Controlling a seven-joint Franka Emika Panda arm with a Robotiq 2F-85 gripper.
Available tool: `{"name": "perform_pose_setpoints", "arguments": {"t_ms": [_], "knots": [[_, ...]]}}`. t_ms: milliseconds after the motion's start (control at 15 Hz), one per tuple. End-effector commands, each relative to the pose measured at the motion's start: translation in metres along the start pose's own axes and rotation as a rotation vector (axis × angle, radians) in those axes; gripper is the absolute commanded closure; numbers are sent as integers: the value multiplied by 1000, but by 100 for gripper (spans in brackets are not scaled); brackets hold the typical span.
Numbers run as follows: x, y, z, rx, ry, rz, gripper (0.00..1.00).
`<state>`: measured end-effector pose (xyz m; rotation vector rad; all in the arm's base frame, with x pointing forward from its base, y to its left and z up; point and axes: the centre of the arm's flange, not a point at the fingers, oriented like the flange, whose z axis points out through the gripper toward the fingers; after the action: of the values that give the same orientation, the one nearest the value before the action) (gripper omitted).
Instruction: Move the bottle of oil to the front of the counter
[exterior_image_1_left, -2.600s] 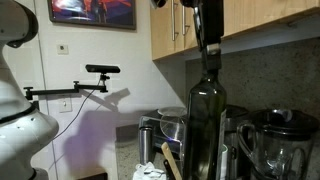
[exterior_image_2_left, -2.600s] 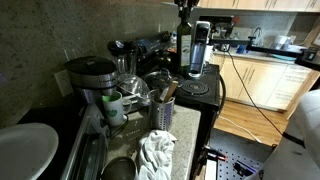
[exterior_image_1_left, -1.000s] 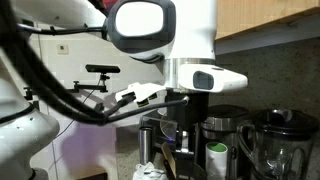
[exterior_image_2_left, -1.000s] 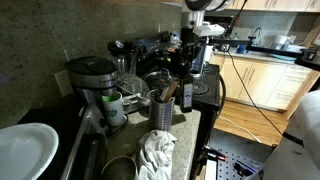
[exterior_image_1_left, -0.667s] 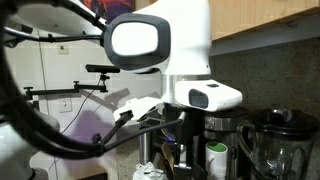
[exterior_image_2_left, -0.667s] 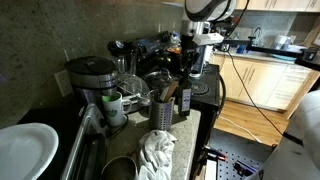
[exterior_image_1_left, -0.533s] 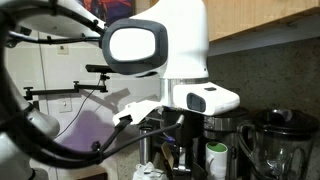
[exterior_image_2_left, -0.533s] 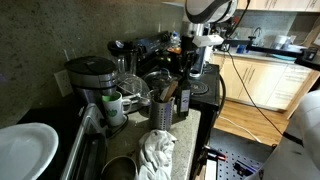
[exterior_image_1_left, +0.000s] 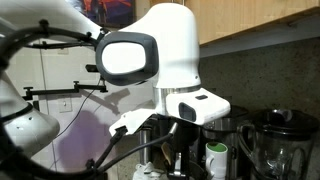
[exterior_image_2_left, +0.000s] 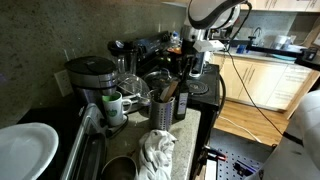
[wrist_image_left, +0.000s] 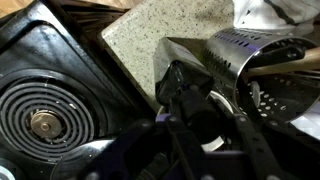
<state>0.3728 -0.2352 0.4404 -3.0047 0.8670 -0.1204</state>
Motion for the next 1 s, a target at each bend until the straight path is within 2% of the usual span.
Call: {"name": "perform_pose_setpoints", "arguments": {"t_ms": [0, 67, 400, 933], "knots": [[-12, 1, -18, 55, 72, 36, 49], [-12, 2, -19, 65, 78, 44, 38], [-13, 4, -44, 67, 113, 49, 1], [-12, -24, -112, 76, 161, 8, 0]]}}
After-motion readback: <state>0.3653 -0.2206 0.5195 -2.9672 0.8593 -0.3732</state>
